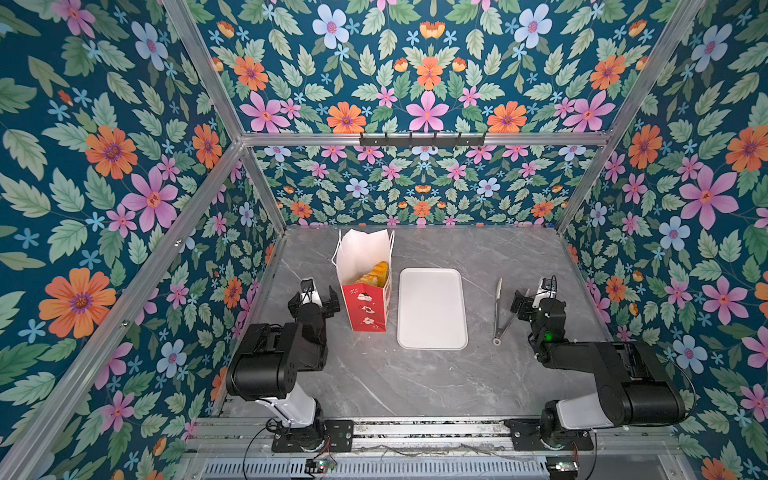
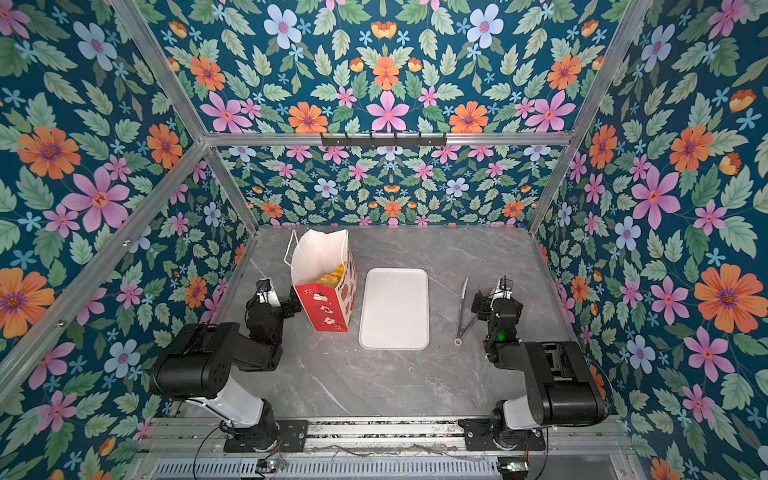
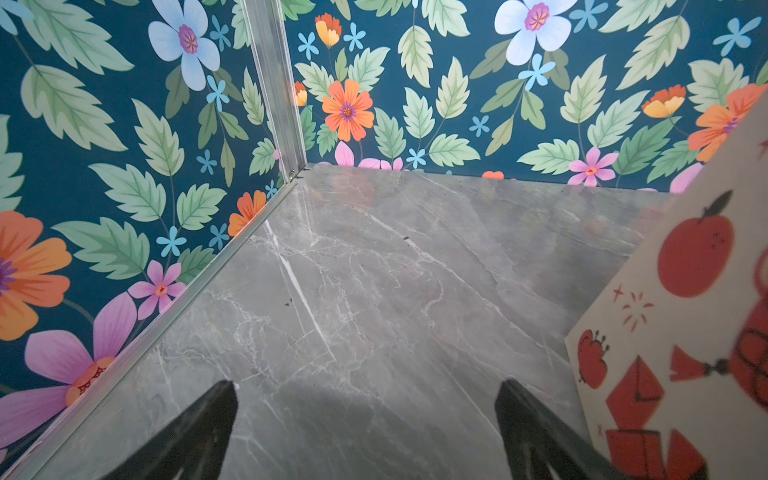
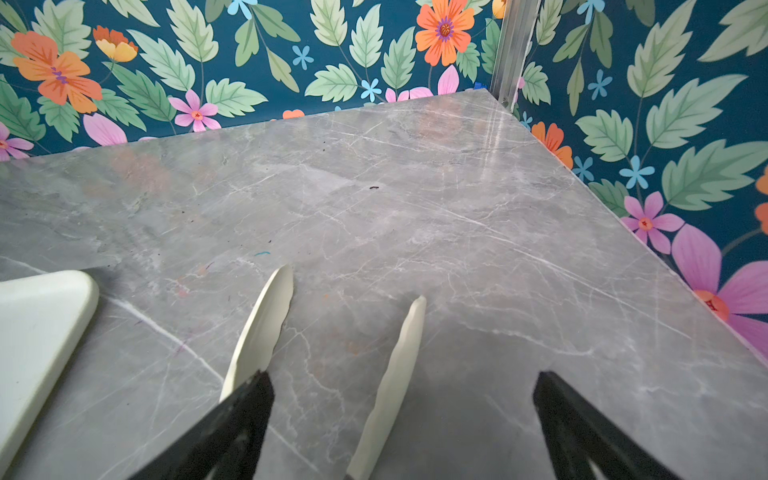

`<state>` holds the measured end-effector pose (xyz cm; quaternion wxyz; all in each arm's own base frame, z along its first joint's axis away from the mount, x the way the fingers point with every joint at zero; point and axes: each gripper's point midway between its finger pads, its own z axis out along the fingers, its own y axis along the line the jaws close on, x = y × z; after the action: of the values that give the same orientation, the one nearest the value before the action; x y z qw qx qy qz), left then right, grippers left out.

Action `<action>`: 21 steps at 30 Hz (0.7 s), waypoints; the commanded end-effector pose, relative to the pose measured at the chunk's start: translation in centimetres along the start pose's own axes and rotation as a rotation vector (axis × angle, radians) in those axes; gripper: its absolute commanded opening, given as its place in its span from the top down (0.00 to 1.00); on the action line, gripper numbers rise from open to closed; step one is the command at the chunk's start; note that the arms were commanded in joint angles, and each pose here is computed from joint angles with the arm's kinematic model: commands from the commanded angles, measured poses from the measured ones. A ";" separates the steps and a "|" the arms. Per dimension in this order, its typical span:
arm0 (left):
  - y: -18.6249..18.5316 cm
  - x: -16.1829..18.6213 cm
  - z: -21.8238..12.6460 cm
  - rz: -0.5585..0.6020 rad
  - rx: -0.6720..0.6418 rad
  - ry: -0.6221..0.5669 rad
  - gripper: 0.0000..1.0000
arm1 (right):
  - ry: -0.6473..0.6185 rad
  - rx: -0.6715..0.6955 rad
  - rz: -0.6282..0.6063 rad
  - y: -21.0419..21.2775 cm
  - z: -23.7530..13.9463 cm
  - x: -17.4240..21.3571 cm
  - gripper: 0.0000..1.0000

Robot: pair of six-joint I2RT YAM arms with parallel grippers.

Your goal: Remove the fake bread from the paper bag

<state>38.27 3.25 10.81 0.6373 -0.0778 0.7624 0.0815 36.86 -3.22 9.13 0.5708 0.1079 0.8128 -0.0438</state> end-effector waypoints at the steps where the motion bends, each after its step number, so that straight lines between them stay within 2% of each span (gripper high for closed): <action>1: 0.0 -0.7 0.0 -0.007 -0.001 -0.028 0.00 | -0.028 -0.003 -0.001 0.1 0.0 -0.8 0.01; 10: 0.0 -0.8 0.0 -0.008 0.001 -0.030 0.00 | -0.028 -0.002 -0.002 0.1 0.0 -0.8 0.01; 14: 0.7 -1.8 -0.3 -0.024 -0.032 -0.034 0.00 | -0.030 0.001 -0.002 0.0 0.0 -0.9 0.01; 18: 1.6 -4.6 -1.8 -0.042 -0.068 -0.075 0.01 | -0.047 0.034 -0.012 -0.1 -0.5 -1.8 0.01; 21: 3.1 -8.6 -3.8 -0.053 -0.142 -0.179 0.04 | -0.044 0.112 -0.067 0.3 -1.7 -3.6 0.01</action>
<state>36.62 4.25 18.36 0.6936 -0.1088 0.7060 0.0926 36.97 -2.46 11.56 0.5868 0.1066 0.8004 -0.0602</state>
